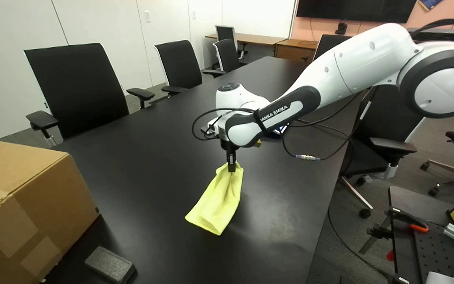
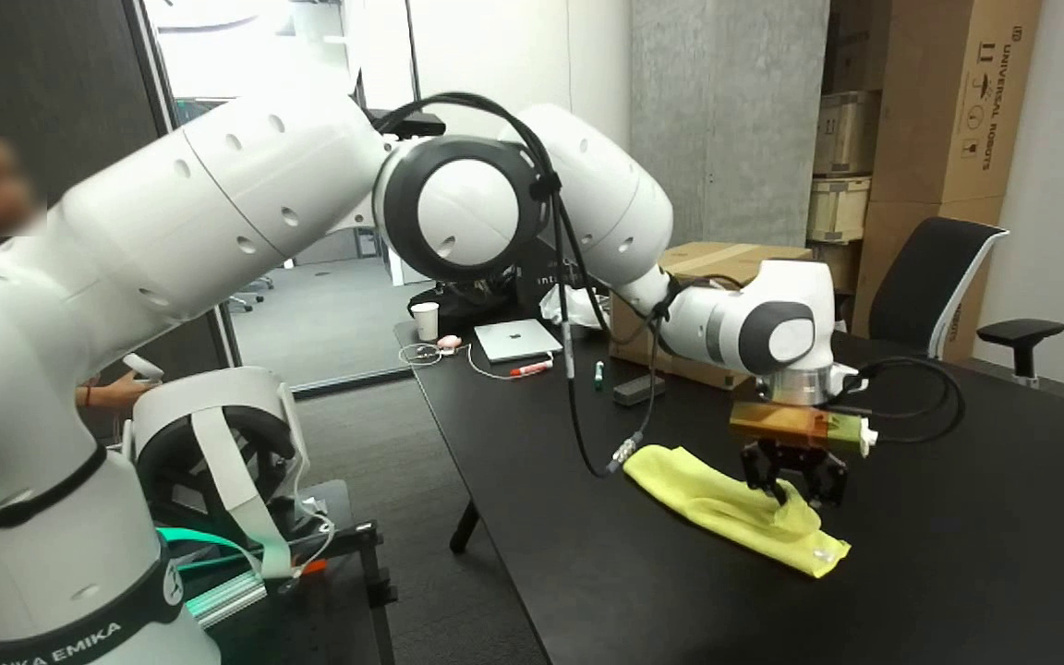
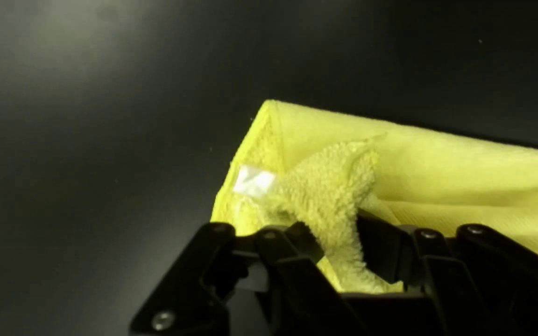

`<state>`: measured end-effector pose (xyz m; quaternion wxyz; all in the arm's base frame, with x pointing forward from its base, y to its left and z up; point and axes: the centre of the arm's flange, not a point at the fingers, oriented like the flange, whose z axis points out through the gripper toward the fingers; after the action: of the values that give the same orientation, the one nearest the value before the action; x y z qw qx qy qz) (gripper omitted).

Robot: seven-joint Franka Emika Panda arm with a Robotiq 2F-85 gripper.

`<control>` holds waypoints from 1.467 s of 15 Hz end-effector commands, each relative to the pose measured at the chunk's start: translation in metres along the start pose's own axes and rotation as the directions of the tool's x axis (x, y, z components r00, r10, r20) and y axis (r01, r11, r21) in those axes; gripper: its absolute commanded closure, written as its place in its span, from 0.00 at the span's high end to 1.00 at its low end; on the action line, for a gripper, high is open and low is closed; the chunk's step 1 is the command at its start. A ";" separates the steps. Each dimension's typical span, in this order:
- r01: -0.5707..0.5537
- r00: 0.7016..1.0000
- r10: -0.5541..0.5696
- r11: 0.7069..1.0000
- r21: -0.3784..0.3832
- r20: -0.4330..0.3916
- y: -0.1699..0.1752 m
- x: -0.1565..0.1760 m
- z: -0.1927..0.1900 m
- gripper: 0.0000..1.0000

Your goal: Fold the cloth on the table

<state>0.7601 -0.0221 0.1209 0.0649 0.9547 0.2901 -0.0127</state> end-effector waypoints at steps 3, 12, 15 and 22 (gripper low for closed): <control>-0.131 0.991 0.131 0.991 -0.009 0.000 0.014 0.009 0.019 0.08; -0.289 0.950 0.282 0.957 -0.034 -0.136 0.018 -0.026 -0.063 0.80; -0.396 0.911 0.389 0.918 -0.028 -0.139 0.020 -0.070 -0.087 0.99; -0.635 0.770 0.636 0.772 0.036 -0.053 0.016 -0.135 -0.130 1.00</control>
<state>0.7205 -0.0977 0.2252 0.0630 0.9970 0.0106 0.0425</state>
